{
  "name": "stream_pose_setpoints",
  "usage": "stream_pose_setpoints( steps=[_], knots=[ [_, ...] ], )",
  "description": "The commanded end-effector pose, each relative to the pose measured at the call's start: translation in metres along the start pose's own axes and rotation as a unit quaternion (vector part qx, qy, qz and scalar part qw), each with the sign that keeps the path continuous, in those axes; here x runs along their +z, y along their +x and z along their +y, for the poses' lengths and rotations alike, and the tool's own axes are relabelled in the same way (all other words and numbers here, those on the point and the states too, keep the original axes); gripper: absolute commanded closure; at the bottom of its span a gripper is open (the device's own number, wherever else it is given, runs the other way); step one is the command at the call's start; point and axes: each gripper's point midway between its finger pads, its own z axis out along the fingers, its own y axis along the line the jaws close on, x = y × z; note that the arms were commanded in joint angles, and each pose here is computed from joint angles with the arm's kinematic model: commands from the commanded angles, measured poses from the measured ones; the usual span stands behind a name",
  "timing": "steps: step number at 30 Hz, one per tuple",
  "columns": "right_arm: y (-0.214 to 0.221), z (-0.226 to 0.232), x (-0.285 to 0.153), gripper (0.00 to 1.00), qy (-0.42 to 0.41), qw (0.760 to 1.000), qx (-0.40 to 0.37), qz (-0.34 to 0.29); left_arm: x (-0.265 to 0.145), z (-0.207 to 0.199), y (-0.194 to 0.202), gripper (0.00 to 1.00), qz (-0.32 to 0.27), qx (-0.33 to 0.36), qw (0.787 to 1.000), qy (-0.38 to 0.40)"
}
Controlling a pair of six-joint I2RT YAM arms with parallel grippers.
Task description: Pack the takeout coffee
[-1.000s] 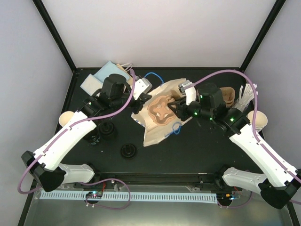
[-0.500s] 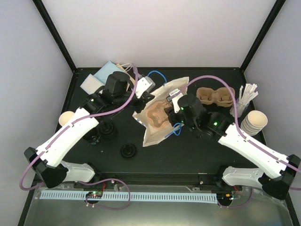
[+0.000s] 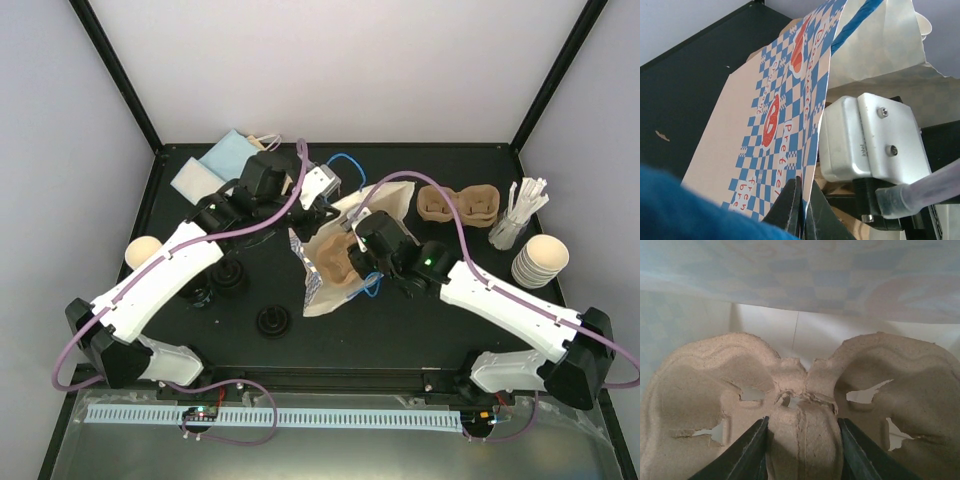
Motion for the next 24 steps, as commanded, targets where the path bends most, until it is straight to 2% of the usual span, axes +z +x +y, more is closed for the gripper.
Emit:
stream_pose_setpoints(
  steps=[1, 10, 17, 24],
  knots=[
    [-0.004, -0.004, 0.001, 0.61, 0.019, 1.000, 0.012, -0.005, 0.002, -0.006, -0.010, 0.98, -0.001, 0.012, 1.000, -0.006],
    [-0.017, -0.016, -0.013, 0.60, 0.043, 0.995, 0.089, 0.010, 0.011, -0.020, -0.004, 0.98, 0.008, 0.051, 0.998, -0.020],
    [-0.014, -0.010, -0.010, 0.61, 0.034, 0.993, 0.103, 0.051, 0.005, -0.018, -0.006, 0.98, 0.004, 0.061, 0.997, -0.043],
    [-0.019, -0.010, -0.028, 0.61, 0.014, 0.991, 0.127, 0.039, 0.001, -0.012, -0.006, 0.98, 0.004, 0.071, 0.995, -0.067]
  ],
)
